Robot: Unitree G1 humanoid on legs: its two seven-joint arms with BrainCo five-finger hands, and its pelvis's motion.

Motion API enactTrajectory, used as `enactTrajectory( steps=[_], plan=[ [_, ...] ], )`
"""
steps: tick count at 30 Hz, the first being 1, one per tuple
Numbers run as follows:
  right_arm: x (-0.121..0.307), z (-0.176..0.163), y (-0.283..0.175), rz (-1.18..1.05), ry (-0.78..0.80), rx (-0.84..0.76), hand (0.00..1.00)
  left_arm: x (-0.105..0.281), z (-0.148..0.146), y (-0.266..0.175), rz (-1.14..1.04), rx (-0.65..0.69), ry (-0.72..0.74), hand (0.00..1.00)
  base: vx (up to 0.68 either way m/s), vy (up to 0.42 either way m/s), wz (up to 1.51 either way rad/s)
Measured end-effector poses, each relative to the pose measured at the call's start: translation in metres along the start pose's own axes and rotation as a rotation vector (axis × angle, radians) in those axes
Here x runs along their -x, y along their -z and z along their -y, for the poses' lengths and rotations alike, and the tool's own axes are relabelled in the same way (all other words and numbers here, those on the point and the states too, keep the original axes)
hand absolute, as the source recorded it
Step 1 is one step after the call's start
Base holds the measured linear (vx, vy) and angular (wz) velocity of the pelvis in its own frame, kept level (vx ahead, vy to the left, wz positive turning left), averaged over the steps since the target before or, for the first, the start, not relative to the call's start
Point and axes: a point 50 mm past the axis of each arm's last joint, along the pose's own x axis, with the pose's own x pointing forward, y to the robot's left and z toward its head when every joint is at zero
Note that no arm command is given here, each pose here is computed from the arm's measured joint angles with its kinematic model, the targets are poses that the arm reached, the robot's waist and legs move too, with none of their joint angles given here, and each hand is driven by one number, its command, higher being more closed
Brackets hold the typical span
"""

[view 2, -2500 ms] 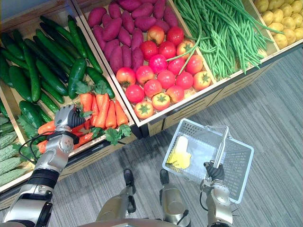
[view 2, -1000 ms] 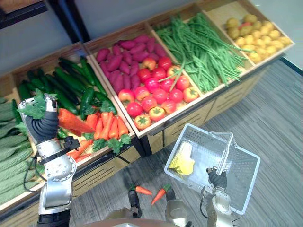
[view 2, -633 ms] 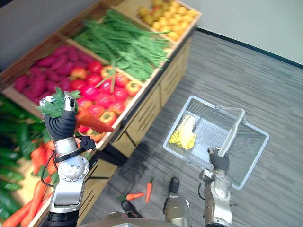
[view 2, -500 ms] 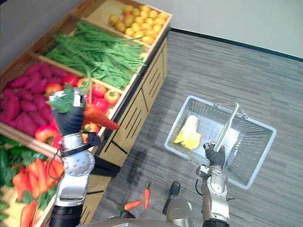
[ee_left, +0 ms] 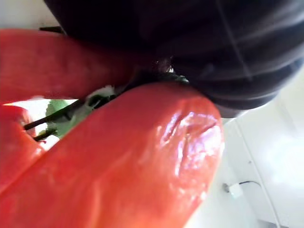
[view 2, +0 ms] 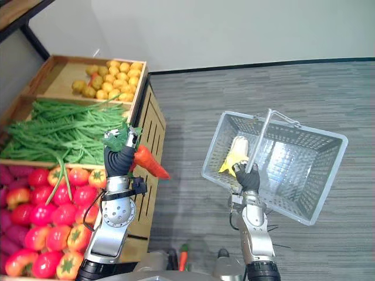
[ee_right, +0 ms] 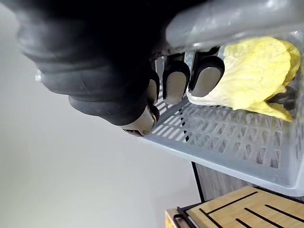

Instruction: Pick vegetable in the basket

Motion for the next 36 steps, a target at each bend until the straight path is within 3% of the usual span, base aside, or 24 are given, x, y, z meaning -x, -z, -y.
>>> enactTrajectory(
  steps=[2,3,9,11,14,15,18,30,31,36],
  plan=[
    [0.000,-0.001,0.000,-0.002,-0.003,-0.008,1.00,0.001,0.001,0.000,-0.003,0.012,0.005,1.00,0.06,-0.005,0.07],
    [0.004,-0.017,0.005,-0.025,-0.042,-0.073,1.00,0.008,0.017,-0.001,-0.037,0.089,0.082,1.00,0.02,-0.113,-0.04],
    [0.005,-0.020,0.006,-0.031,-0.049,-0.081,1.00,0.009,0.026,0.004,-0.056,0.092,0.116,1.00,-0.01,-0.026,-0.09],
    [0.012,-0.036,0.009,-0.058,-0.147,-0.129,1.00,0.007,0.044,0.020,-0.114,0.092,0.187,1.00,-0.02,0.015,-0.61],
    [0.047,-0.068,0.018,-0.155,-0.470,-0.242,1.00,0.009,0.076,0.049,-0.268,0.105,0.410,1.00,0.02,0.025,-0.85],
    [0.051,-0.070,0.021,-0.177,-0.498,-0.256,1.00,0.010,0.080,0.050,-0.279,0.110,0.442,1.00,0.06,0.018,-0.51],
    [0.063,-0.055,0.038,-0.292,-0.468,-0.283,1.00,0.016,0.099,0.038,-0.252,0.157,0.567,1.00,0.11,0.007,-0.12],
    [0.065,-0.056,0.043,-0.325,-0.490,-0.296,1.00,0.019,0.097,0.042,-0.263,0.146,0.588,1.00,0.01,-0.004,-0.02],
    [0.065,-0.056,0.043,-0.325,-0.489,-0.297,1.00,0.020,0.097,0.043,-0.270,0.145,0.590,0.00,-0.10,-0.036,-0.08],
    [0.066,-0.057,0.044,-0.332,-0.491,-0.326,1.00,0.033,0.098,0.063,-0.361,0.100,0.629,0.00,-0.09,-0.040,-0.12]
  ],
)
